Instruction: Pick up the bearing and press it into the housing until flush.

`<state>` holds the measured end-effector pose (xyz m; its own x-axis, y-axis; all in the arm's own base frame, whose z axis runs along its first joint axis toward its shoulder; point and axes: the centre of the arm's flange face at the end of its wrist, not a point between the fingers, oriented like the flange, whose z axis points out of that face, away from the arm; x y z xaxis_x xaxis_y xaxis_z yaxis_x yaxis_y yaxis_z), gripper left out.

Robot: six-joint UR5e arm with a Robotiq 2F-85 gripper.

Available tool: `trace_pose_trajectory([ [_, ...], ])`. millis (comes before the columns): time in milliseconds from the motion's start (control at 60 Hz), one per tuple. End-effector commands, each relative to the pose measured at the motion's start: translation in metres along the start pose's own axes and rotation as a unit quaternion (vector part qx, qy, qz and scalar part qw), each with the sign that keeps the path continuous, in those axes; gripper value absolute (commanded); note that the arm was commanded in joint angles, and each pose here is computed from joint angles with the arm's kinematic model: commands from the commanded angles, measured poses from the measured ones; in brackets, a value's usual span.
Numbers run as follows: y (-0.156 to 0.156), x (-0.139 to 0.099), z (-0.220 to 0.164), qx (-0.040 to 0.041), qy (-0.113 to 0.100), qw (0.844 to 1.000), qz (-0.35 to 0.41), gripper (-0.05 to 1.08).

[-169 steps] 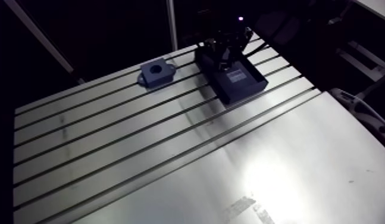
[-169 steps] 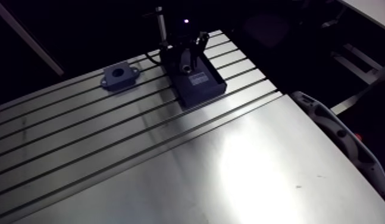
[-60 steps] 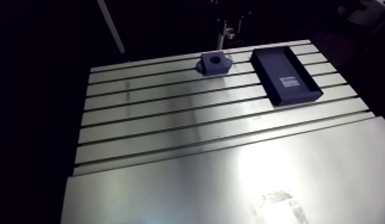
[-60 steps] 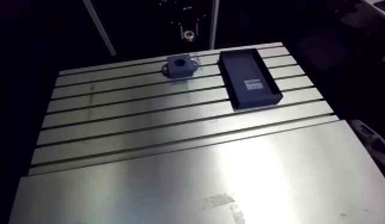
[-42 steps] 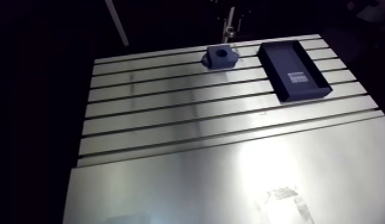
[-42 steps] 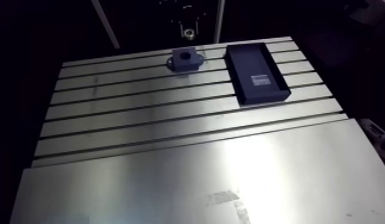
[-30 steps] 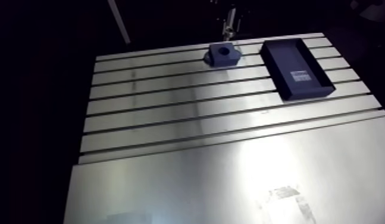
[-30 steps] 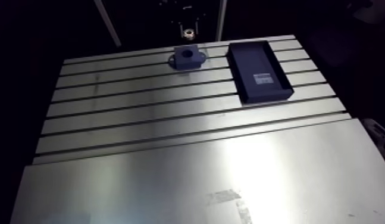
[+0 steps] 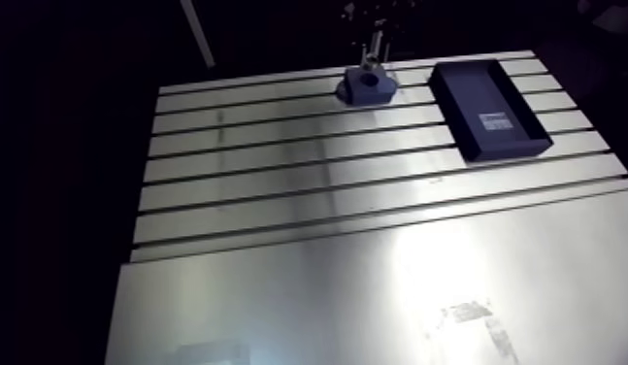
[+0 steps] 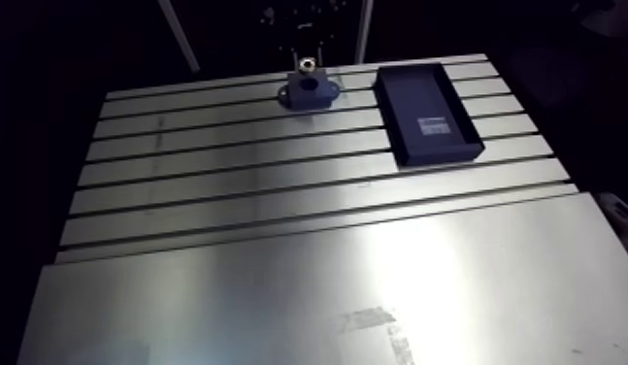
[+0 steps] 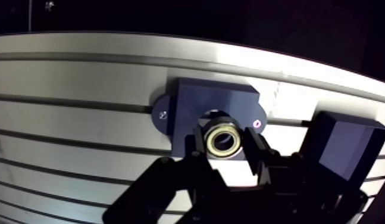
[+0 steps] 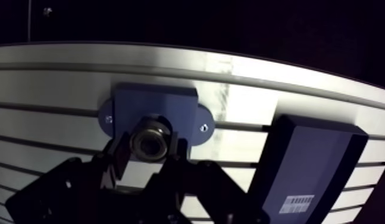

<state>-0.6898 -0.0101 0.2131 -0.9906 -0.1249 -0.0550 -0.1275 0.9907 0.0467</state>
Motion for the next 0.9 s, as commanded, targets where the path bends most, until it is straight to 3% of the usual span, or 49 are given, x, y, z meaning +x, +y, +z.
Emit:
trace_pose_trajectory([
  [17,-0.0016,-0.0013,0.0127,0.0019,-0.006,1.0,-0.001,0.71],
  [900,-0.0018,-0.0042,0.0181,0.003,-0.009,1.0,0.0,0.71],
])
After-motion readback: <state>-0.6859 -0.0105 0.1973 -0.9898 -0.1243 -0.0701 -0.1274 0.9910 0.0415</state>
